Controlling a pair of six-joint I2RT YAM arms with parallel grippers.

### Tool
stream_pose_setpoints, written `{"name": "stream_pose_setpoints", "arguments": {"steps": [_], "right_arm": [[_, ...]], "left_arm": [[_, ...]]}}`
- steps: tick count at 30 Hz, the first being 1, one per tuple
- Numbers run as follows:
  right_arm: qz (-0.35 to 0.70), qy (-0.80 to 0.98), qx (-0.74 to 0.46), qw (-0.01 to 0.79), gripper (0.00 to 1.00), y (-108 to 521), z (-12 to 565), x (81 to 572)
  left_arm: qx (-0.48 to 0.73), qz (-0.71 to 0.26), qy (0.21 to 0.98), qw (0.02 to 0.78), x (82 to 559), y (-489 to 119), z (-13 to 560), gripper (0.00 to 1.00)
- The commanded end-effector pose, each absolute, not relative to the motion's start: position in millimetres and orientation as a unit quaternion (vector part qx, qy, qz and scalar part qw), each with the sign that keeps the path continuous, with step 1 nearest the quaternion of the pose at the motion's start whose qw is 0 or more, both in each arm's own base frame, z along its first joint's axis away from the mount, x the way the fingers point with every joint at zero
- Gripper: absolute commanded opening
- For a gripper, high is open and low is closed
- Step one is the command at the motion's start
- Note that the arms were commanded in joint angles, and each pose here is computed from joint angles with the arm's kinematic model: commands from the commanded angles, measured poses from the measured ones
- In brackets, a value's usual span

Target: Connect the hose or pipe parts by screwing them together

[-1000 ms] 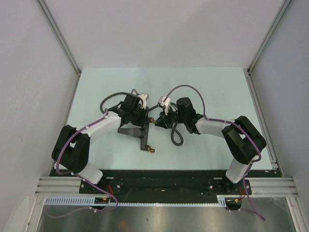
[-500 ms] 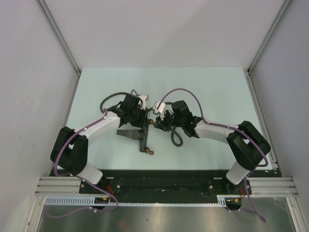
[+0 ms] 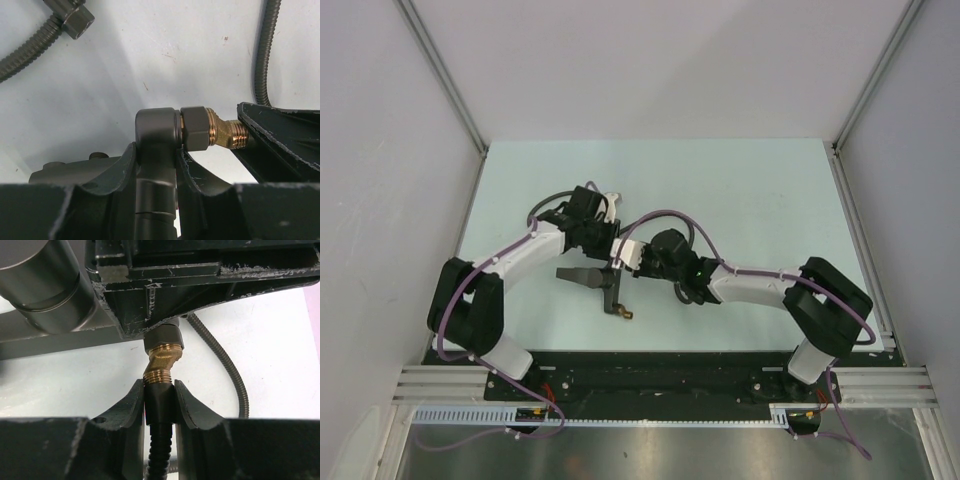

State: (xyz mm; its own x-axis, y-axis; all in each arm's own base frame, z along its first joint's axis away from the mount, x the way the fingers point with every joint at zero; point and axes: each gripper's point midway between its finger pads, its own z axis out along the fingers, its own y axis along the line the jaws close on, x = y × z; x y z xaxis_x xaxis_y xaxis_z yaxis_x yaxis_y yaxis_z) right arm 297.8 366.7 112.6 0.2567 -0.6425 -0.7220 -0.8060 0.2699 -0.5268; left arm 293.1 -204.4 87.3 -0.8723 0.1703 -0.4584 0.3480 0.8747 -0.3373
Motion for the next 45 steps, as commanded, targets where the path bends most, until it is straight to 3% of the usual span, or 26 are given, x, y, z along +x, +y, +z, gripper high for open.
{"name": "stream_pose_setpoints", "arguments": {"steps": [1, 5, 11, 23, 28, 30, 31, 33, 34, 37, 40, 45], "right_arm": [[0.225, 0.594, -0.540, 0.552, 0.00, 409, 152, 288], [0.370, 0.637, -0.445, 0.510, 0.00, 400, 165, 301], [0.559, 0.646, -0.345, 0.390, 0.00, 407, 195, 269], [0.665, 0.698, -0.103, 0.246, 0.00, 398, 214, 276], [0.674, 0.696, -0.046, 0.244, 0.00, 396, 209, 287], [0.668, 0.695, -0.060, 0.261, 0.08, 395, 210, 289], [0.656, 0.705, -0.059, 0.263, 0.21, 391, 209, 290], [0.613, 0.718, -0.085, 0.320, 0.31, 381, 203, 303], [0.584, 0.735, -0.092, 0.332, 0.42, 373, 203, 303], [0.491, 0.748, -0.142, 0.423, 0.62, 347, 207, 320], [0.406, 0.747, -0.209, 0.483, 0.72, 324, 207, 331], [0.287, 0.674, -0.415, 0.539, 0.77, 312, 210, 315]], "left_arm": [[0.192, -0.357, 0.874, 0.269, 294, -273, 149, 0.00], [0.191, -0.362, 0.856, 0.315, 299, -278, 156, 0.00], [0.208, -0.367, 0.825, 0.377, 301, -281, 168, 0.00], [0.134, -0.359, 0.792, 0.475, 306, -259, 189, 0.00], [0.132, -0.358, 0.788, 0.483, 307, -257, 194, 0.00], [0.138, -0.362, 0.791, 0.473, 307, -259, 195, 0.00], [0.139, -0.358, 0.796, 0.468, 308, -259, 193, 0.00], [0.144, -0.342, 0.815, 0.444, 308, -258, 182, 0.00], [0.144, -0.340, 0.823, 0.432, 306, -258, 177, 0.00], [0.131, -0.343, 0.836, 0.407, 307, -255, 168, 0.00], [0.125, -0.341, 0.858, 0.364, 302, -253, 154, 0.00], [0.122, -0.340, 0.881, 0.305, 298, -248, 140, 0.00]]}}
